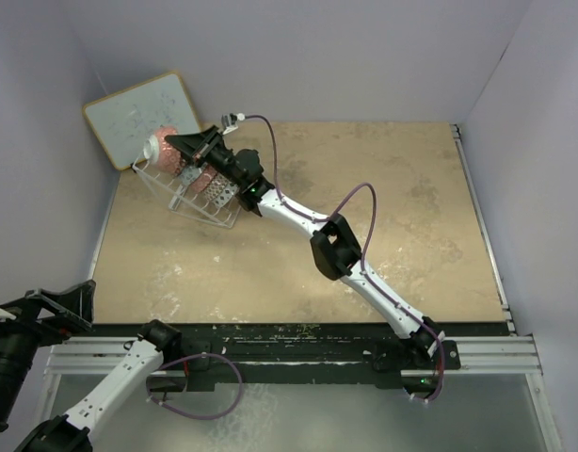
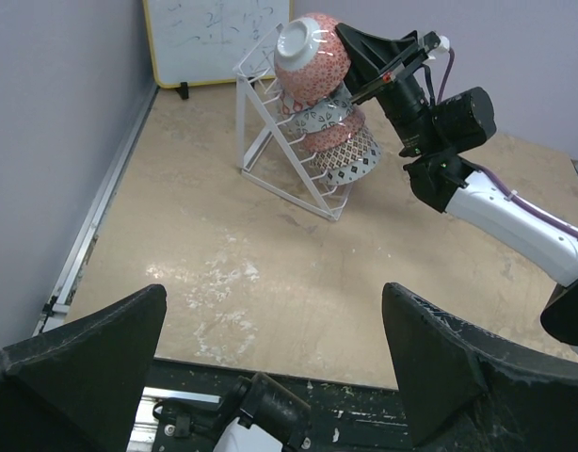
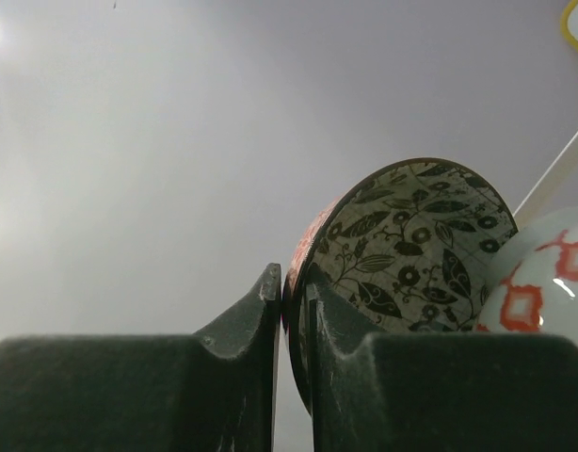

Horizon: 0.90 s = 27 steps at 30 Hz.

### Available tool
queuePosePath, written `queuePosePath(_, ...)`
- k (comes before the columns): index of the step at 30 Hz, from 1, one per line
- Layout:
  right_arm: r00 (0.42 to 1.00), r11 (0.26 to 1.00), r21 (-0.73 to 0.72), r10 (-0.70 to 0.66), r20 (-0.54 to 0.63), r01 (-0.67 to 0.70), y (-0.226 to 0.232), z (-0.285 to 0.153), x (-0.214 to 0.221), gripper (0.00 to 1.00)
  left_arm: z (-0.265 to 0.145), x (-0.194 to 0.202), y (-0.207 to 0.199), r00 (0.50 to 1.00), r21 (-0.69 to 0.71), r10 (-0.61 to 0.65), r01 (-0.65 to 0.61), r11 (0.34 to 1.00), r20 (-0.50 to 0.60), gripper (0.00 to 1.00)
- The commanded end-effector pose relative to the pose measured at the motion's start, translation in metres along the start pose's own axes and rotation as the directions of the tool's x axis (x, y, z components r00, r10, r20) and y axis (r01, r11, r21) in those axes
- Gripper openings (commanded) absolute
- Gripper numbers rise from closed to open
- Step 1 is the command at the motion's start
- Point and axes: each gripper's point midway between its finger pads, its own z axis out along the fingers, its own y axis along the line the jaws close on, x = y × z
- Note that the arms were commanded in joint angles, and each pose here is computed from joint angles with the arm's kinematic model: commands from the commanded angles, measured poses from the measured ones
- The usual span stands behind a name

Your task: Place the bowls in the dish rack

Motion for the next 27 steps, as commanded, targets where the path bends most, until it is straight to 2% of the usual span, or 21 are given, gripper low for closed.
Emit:
queuePosePath(1,0.998,0.991,-0.128,-0.036,0.055,0.043,0.053,0.009,-0.013,0.17,-0.002,-0.006,0.003,0.999,0.001,-0.019,0.019,1.000,0.027,0.99)
queuePosePath(3,0.997,0.991,-0.122,-0.039,0.060,0.046,0.054,0.010,-0.014,0.15,-0.003,-0.006,0.003,0.999,0.005,-0.024,0.024,1.000,0.028,0.99)
queuePosePath(5,0.997,0.993,-0.109,-0.046,0.063,0.053,0.051,0.011,-0.015,0.00,-0.004,-0.006,0.004,0.999,0.004,-0.030,0.030,1.000,0.032,0.99)
queuePosePath(11,0.997,0.993,-0.107,-0.041,0.069,0.048,0.049,0.010,-0.015,0.00,-0.006,-0.005,0.006,0.999,0.006,-0.043,0.043,0.999,0.032,0.99)
queuePosePath(27,0.983,0.998,-0.067,0.004,0.186,0.009,0.039,0.015,-0.022,0.00,-0.006,-0.009,0.008,0.999,-0.003,-0.041,0.041,0.999,0.035,0.99)
